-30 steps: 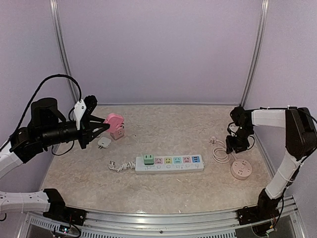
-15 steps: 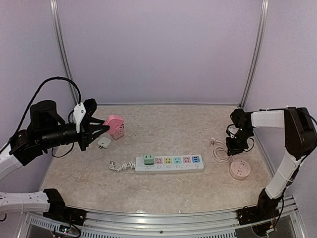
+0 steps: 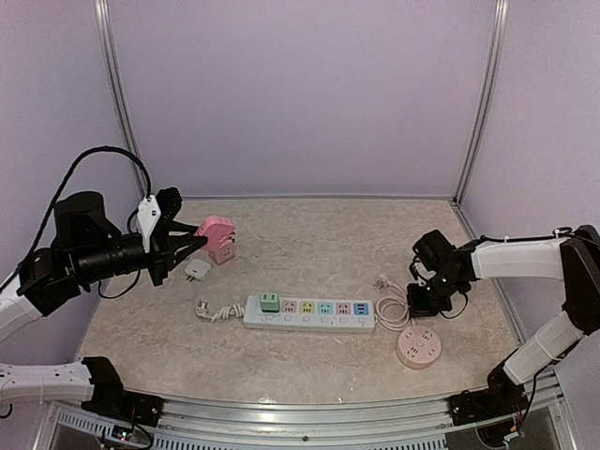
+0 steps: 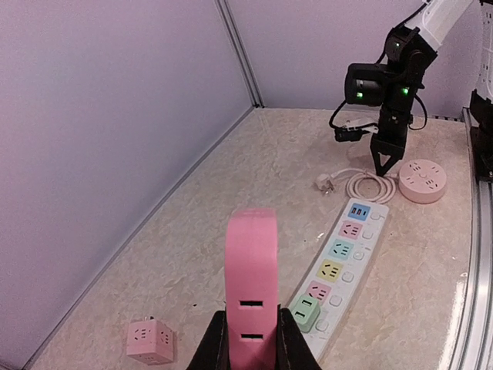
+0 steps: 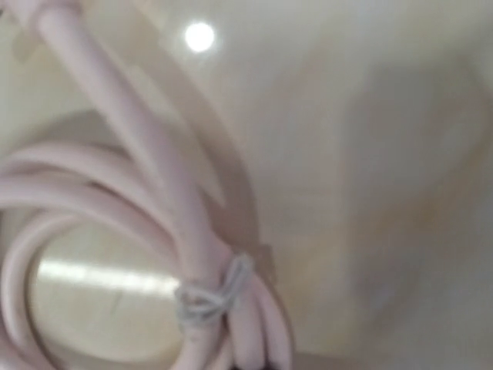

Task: Insert the plug

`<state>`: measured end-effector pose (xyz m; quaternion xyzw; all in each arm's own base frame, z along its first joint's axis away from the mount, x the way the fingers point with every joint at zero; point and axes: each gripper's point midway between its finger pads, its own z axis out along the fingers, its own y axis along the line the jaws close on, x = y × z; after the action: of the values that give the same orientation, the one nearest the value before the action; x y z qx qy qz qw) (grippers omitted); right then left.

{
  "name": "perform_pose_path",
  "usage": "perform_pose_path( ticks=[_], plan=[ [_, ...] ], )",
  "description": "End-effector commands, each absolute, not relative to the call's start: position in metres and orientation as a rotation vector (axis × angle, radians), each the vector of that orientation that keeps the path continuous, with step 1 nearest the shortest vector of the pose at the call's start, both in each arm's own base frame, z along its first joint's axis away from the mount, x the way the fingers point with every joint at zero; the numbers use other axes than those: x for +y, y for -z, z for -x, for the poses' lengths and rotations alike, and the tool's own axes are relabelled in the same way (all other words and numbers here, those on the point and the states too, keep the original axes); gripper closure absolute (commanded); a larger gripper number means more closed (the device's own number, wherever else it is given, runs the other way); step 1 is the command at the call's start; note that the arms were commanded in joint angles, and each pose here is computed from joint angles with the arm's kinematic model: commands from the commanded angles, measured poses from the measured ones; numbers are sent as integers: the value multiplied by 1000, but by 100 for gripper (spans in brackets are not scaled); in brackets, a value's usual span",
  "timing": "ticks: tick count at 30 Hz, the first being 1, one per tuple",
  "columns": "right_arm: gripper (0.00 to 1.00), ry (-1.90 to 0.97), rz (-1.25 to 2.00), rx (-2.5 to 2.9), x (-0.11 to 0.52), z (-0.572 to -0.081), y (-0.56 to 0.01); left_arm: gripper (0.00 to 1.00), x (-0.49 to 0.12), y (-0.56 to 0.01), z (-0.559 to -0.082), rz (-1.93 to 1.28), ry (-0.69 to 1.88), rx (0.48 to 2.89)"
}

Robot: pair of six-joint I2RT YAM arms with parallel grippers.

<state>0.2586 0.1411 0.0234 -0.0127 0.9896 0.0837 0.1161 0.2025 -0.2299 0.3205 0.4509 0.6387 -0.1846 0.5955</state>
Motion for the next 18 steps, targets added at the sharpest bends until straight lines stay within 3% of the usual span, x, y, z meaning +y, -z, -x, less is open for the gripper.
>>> perform_pose_path(
  ticks=[1, 7, 11, 15, 18],
  plan=[
    [100, -200, -100, 3137, 139, -173, -6, 100, -231, -325, -202, -1045, 413, 1442],
    [100, -190, -122, 3101, 149, -147, -19, 100, -233, -324, -200, -1055, 408, 1425],
    [68, -319, 2, 2997, 179, -161, -38, 100, -236, -322, -198, -1059, 414, 1412],
    [52, -300, 184, 2849, 202, -187, -82, 100, -237, -321, -196, -1065, 420, 1415],
    [49, -317, 404, 2757, 233, -191, -100, 100, -235, -322, -197, -1061, 409, 1413]
  ],
)
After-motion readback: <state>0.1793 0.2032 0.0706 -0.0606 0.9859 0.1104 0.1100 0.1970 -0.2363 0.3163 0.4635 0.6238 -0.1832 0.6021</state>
